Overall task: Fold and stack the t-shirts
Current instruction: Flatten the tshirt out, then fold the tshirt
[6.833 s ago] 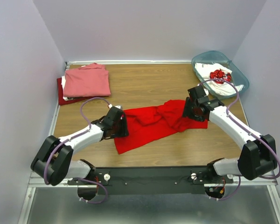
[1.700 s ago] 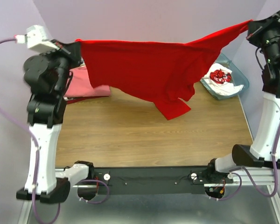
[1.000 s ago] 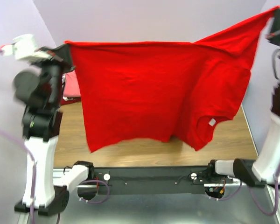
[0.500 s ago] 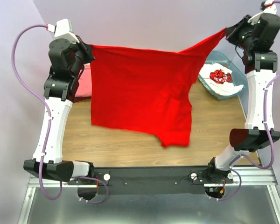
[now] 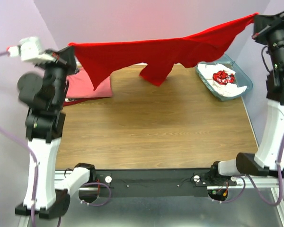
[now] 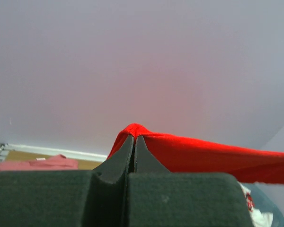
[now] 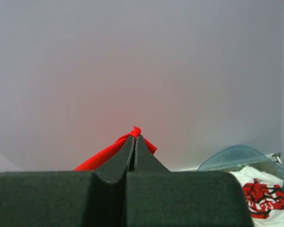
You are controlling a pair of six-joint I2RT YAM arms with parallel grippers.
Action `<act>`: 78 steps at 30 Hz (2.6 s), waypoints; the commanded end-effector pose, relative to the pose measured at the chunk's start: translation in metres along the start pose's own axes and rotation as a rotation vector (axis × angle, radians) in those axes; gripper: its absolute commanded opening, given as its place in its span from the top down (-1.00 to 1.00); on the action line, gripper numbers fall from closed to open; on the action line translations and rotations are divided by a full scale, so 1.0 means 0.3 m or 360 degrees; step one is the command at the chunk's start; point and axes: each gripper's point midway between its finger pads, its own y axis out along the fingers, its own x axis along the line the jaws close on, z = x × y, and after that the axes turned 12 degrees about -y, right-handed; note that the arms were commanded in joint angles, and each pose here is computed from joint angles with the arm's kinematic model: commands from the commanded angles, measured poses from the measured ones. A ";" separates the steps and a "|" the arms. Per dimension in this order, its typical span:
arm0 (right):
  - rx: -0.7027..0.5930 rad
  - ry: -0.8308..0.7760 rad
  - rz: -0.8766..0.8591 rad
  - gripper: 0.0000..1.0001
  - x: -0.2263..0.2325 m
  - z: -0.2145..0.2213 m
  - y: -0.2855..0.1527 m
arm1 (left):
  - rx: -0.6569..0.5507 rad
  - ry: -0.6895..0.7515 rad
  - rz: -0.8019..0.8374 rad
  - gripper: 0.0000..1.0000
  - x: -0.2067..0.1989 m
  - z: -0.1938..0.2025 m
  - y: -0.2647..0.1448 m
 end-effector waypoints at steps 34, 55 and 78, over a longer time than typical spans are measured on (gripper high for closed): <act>0.0358 0.0114 0.0061 0.99 -0.097 0.661 0.483 | -0.0094 0.0305 -0.0770 0.87 0.582 0.357 0.262; 0.1368 -0.0044 -0.0187 -1.00 0.112 1.520 0.155 | 0.0894 0.0115 -0.0829 -0.89 0.724 0.992 -0.004; 0.1834 0.0054 -0.0306 -1.00 0.376 1.825 -0.313 | 0.1604 0.0077 -0.1346 -0.87 0.803 1.365 -0.572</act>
